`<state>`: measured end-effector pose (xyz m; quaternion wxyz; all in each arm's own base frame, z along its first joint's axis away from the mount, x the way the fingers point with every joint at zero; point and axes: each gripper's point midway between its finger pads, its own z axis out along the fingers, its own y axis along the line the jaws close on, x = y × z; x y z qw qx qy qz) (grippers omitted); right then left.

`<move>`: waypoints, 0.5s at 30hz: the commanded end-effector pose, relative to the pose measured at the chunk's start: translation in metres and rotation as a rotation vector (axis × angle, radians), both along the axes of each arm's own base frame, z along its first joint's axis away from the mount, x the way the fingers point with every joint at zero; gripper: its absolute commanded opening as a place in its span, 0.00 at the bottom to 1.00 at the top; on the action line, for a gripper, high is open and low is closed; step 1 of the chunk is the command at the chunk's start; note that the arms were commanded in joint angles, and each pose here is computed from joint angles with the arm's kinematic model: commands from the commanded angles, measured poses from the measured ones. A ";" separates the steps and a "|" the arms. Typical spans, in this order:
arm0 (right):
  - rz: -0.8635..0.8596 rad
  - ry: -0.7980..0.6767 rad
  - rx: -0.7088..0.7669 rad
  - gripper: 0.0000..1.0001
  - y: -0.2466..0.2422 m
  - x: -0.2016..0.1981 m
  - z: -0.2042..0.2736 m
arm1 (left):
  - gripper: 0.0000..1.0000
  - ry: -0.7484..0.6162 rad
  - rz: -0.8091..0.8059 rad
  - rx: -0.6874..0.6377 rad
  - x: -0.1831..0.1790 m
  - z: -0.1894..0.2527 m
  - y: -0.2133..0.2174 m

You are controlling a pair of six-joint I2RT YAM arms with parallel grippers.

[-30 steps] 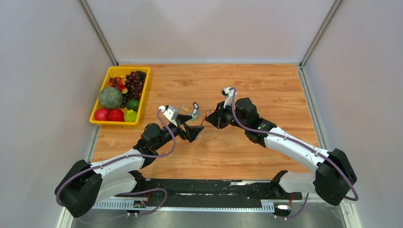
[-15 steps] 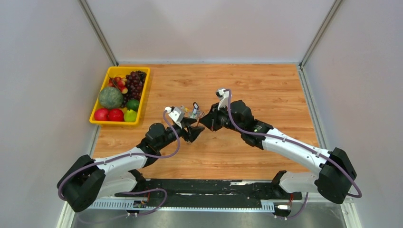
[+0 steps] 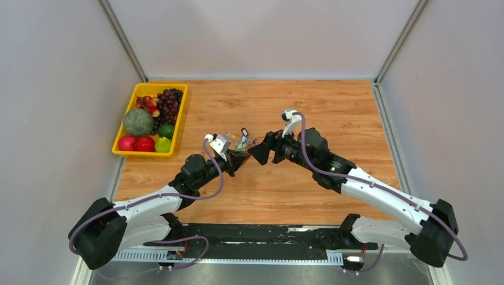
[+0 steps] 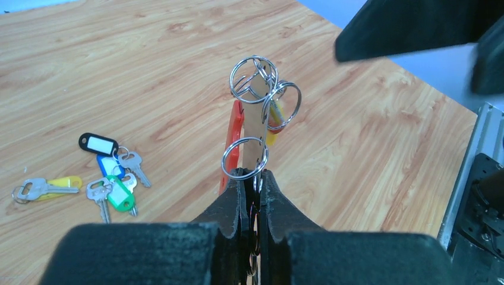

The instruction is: Remove the keys from the keyring

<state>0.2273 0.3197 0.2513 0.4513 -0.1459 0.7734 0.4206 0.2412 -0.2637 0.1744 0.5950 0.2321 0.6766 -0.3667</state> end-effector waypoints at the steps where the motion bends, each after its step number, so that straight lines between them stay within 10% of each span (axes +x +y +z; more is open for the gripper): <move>1: -0.105 -0.123 0.004 0.79 -0.032 0.004 0.027 | 0.00 -0.081 -0.034 -0.046 -0.002 0.030 -0.005; 15: -0.037 -0.409 -0.197 0.64 -0.087 -0.025 0.005 | 0.00 -0.266 -0.481 -0.041 -0.079 0.047 -0.027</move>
